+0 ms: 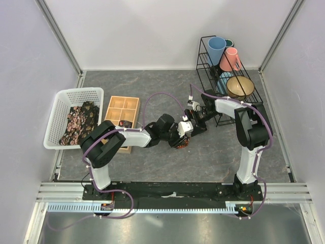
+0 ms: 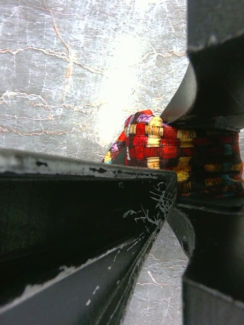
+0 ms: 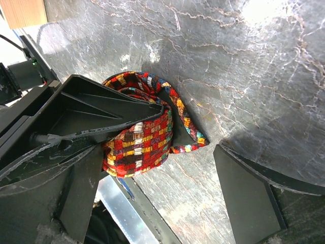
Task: Roll the ties
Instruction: Pick up the tie at the center of the board.
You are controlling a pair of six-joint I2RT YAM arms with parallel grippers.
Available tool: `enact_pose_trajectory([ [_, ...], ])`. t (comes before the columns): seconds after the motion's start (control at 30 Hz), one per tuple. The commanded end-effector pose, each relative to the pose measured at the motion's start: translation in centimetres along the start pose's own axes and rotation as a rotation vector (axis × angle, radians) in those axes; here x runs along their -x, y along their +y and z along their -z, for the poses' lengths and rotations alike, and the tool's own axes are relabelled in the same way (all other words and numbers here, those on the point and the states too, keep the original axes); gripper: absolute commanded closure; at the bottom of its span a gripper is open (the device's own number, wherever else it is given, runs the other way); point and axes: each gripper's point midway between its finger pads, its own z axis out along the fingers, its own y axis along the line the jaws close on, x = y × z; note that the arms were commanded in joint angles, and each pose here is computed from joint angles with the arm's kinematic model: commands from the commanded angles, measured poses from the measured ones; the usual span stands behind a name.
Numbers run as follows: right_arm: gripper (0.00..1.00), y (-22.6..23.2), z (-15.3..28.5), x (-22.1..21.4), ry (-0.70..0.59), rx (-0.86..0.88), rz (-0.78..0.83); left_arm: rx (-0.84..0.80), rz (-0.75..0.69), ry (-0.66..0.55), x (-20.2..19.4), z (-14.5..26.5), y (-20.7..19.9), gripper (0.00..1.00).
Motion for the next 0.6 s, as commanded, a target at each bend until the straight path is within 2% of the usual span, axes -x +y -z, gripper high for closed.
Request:
enact_pose_trajectory([
  [0.0,0.02,-1.5,-0.3,0.6,-0.030,0.009,-0.005,-0.062,0.110,0.284,-9.2,0.7,-2.9,0.98],
  [0.1,0.02,-0.7,-1.1,-0.4,0.010,0.105,-0.056,-0.062,0.111,0.288,-9.2,0.6,-2.8,0.98],
  [0.23,0.02,1.4,-0.6,-0.6,0.010,0.222,-0.041,-0.060,0.114,0.290,-9.1,0.5,-2.8,0.98],
  [0.4,0.06,2.5,-0.3,-0.9,0.022,0.282,-0.047,-0.064,0.117,0.292,-9.1,0.5,-2.8,0.98],
  [0.5,0.12,3.0,0.0,-0.8,0.016,0.297,-0.039,-0.065,0.115,0.290,-9.0,0.5,-2.8,0.98],
  [0.57,0.28,2.6,-0.2,-0.8,0.017,0.285,-0.040,-0.063,0.116,0.290,-9.0,0.5,-2.8,0.98],
])
